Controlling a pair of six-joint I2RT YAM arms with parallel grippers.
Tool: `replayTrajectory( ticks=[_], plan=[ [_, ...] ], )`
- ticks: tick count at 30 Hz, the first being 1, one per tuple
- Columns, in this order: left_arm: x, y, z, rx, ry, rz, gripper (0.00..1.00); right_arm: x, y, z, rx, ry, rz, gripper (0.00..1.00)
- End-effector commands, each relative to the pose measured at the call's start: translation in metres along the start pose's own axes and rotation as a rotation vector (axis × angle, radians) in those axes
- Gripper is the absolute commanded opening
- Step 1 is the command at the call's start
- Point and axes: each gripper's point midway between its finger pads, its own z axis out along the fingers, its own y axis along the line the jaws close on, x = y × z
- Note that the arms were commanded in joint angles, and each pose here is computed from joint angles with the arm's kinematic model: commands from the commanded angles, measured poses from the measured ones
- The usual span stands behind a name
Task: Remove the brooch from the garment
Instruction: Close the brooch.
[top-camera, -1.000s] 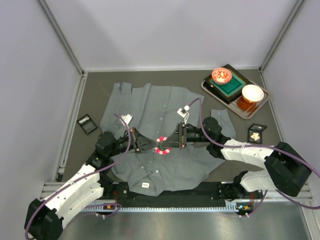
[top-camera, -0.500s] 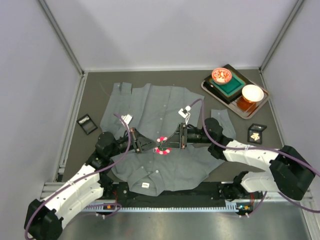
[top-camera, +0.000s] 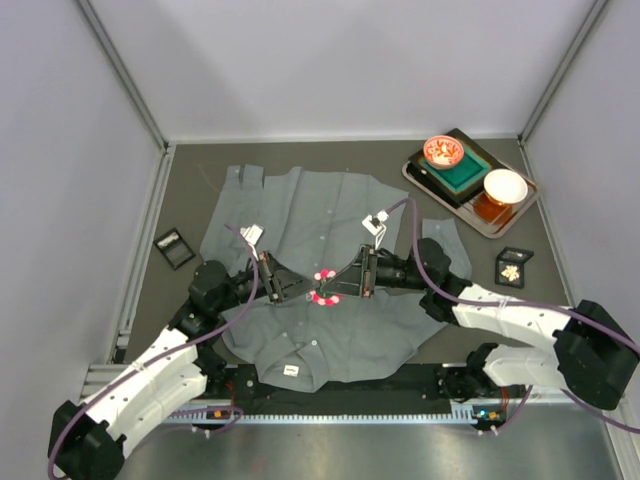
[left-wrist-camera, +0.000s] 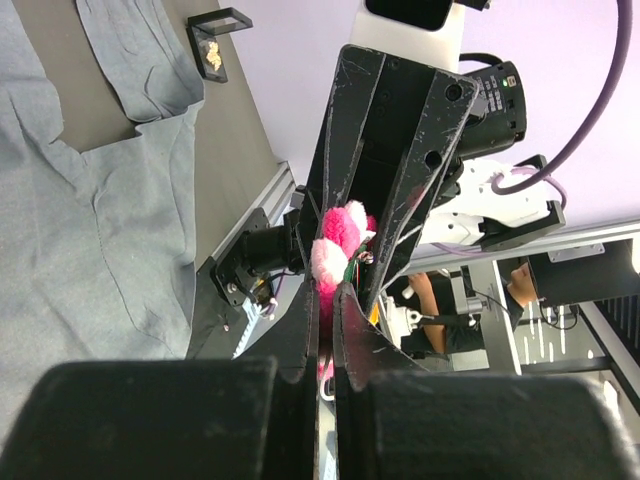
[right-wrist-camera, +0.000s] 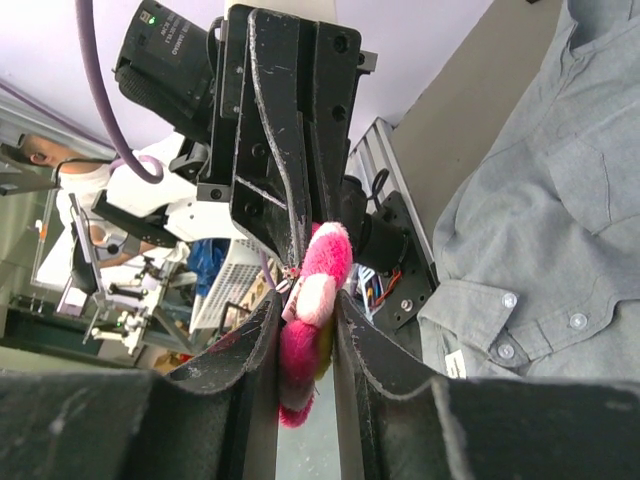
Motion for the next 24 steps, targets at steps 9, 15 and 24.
replayTrajectory(
  ticks=[9,15,24],
  plan=[
    [-0.011,-0.024,-0.001,0.018,-0.034,-0.020,0.00,-0.008,-0.004,-0.003,0.065,-0.085,-0.097,0.27],
    [-0.014,-0.028,-0.003,0.022,-0.049,-0.020,0.00,-0.012,-0.009,-0.009,0.109,-0.133,-0.088,0.27],
    [-0.014,-0.032,-0.004,0.029,-0.049,-0.010,0.00,-0.009,-0.016,-0.009,0.137,-0.121,-0.076,0.23]
  ],
)
